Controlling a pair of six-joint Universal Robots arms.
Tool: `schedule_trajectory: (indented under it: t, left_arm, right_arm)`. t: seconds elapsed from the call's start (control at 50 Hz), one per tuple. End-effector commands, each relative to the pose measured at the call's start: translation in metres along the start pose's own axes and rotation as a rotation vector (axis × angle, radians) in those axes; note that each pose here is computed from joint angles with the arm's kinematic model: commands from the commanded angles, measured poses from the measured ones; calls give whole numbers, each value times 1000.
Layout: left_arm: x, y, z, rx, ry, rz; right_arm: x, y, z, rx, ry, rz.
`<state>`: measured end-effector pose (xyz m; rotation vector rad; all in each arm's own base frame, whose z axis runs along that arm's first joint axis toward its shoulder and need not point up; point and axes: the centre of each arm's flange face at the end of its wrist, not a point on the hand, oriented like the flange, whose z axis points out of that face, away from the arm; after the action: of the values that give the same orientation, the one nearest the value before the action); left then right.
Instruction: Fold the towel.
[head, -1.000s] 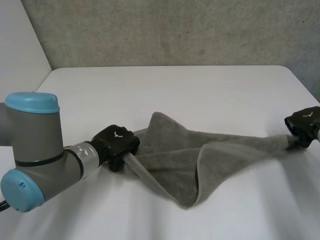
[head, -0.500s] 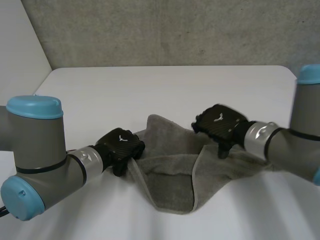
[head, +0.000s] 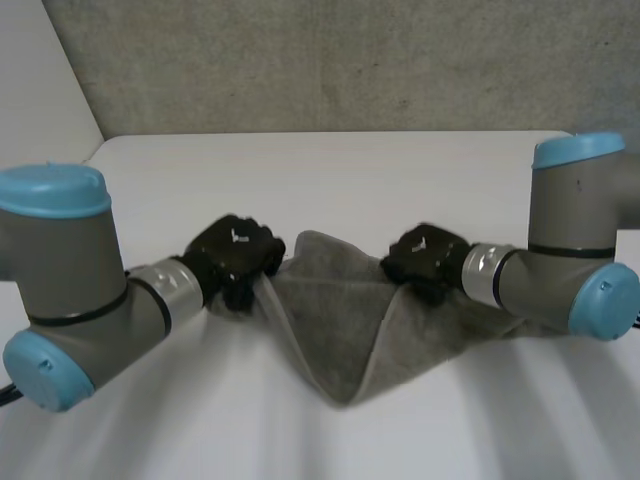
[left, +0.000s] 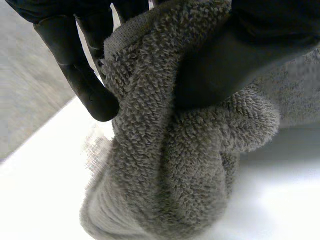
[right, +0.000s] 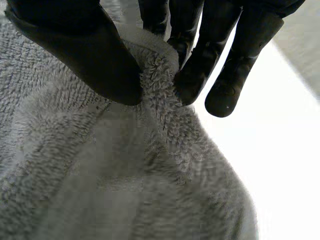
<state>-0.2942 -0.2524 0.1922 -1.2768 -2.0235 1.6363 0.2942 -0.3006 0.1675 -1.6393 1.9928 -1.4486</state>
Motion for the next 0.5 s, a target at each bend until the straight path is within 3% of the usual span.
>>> schedule_trajectory:
  t: [0.02, 0.06, 0.08, 0.12, 0.14, 0.18, 0.22, 0.3, 0.36, 0.44, 0.5]
  left_arm:
    - [-38, -45, 13, 173, -115, -29]
    - [-72, -77, 19, 310, -242, -78]
    - [-72, -77, 19, 311, -243, -79]
    - [-105, -107, 20, 463, -390, -137]
    - [-106, -107, 20, 464, -391, -138]
    - [-137, -131, 12, 617, -563, -189]
    - [-147, -138, 8, 669, -626, -211]
    - [-151, -144, 5, 717, -659, -222]
    - [-137, -138, 8, 685, -602, -223]
    - [-104, -97, 19, 545, -481, -233]
    - [-76, -65, 24, 435, -392, -247]
  right_arm:
    - [58, -54, -9, 261, 308, -12]
    - [96, -102, -41, 495, 555, -25]
    - [96, -103, -41, 496, 556, -25]
    - [124, -126, -63, 696, 745, -11]
    - [124, -127, -63, 697, 746, -11]
    - [132, -134, -70, 777, 809, -13]
    - [138, -142, -77, 852, 875, -34]
    - [137, -147, -83, 857, 865, -36]
    - [121, -140, -73, 804, 763, -25]
    - [81, -101, -44, 618, 483, 35]
    - [71, -88, -36, 569, 434, 61]
